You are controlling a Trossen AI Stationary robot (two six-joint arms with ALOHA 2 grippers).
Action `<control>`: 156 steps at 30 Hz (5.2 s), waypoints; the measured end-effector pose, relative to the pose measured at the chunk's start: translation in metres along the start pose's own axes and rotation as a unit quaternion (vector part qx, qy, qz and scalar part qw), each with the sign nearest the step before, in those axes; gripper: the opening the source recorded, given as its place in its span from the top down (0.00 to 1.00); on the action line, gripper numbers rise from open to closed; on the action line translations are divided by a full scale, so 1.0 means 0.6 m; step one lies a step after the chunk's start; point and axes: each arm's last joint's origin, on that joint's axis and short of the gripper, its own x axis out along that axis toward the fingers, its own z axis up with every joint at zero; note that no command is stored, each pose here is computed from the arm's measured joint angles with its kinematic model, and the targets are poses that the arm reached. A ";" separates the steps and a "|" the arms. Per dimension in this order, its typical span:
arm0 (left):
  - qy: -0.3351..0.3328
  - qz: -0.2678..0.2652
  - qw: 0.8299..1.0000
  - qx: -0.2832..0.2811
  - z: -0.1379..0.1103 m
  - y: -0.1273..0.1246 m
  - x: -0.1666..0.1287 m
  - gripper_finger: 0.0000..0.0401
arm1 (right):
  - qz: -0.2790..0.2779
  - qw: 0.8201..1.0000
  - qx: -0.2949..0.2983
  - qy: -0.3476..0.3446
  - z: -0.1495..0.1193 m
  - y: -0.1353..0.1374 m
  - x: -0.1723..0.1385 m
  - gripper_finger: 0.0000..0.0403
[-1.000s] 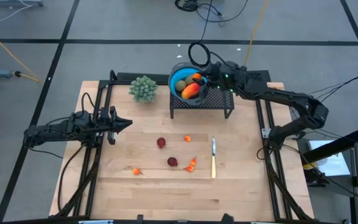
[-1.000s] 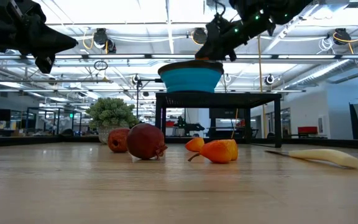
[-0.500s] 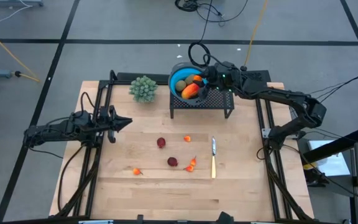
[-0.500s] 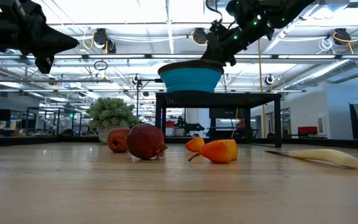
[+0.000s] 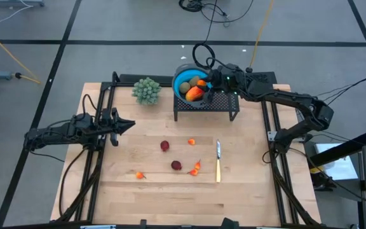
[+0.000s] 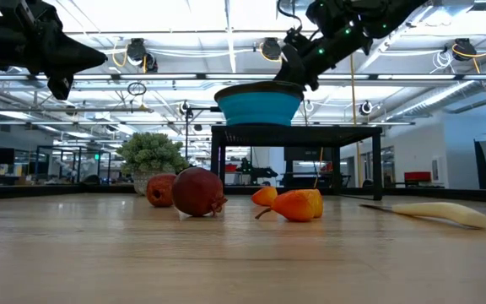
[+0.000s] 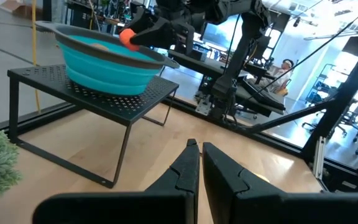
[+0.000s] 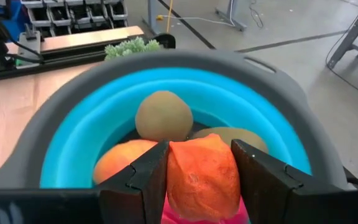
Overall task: Pick & Place Fruit
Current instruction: Put the orange into the blue strainer bowl on the shelf, then put the orange peach into the blue strainer bowl on the shelf
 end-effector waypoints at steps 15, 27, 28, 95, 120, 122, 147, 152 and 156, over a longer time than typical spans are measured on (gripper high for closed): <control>0.000 0.000 1.000 0.000 0.000 0.000 0.000 0.95 | 0.002 1.000 0.005 0.018 -0.006 0.001 0.000 0.60; 0.000 0.000 1.000 -0.001 0.000 0.000 0.000 0.95 | 0.002 1.000 0.006 0.018 -0.006 0.001 0.000 0.60; 0.000 0.000 1.000 0.000 0.000 0.000 0.000 0.95 | 0.002 1.000 0.006 0.018 -0.006 0.001 0.000 0.59; 0.021 0.005 1.000 0.016 0.080 -0.040 0.116 0.99 | -0.032 0.995 0.017 -0.095 0.002 0.054 -0.396 1.00; 0.279 0.059 0.957 0.050 0.203 -0.125 0.282 1.00 | -0.023 0.974 0.072 -0.215 -0.162 0.056 -0.435 1.00; 0.300 0.061 0.951 0.051 0.208 -0.135 0.294 0.99 | -0.023 0.972 0.072 -0.221 -0.170 0.057 -0.433 1.00; 0.595 0.153 0.779 -0.126 0.078 -0.224 0.336 0.98 | -0.022 0.976 0.067 -0.207 -0.226 0.062 -0.392 1.00; 0.640 0.147 0.752 -0.063 0.039 -0.247 0.330 0.99 | -0.026 0.977 0.050 -0.207 -0.226 0.062 -0.392 1.00; 0.668 0.129 0.733 -0.008 0.008 -0.265 0.325 0.96 | -0.027 0.977 0.045 -0.206 -0.226 0.062 -0.392 1.00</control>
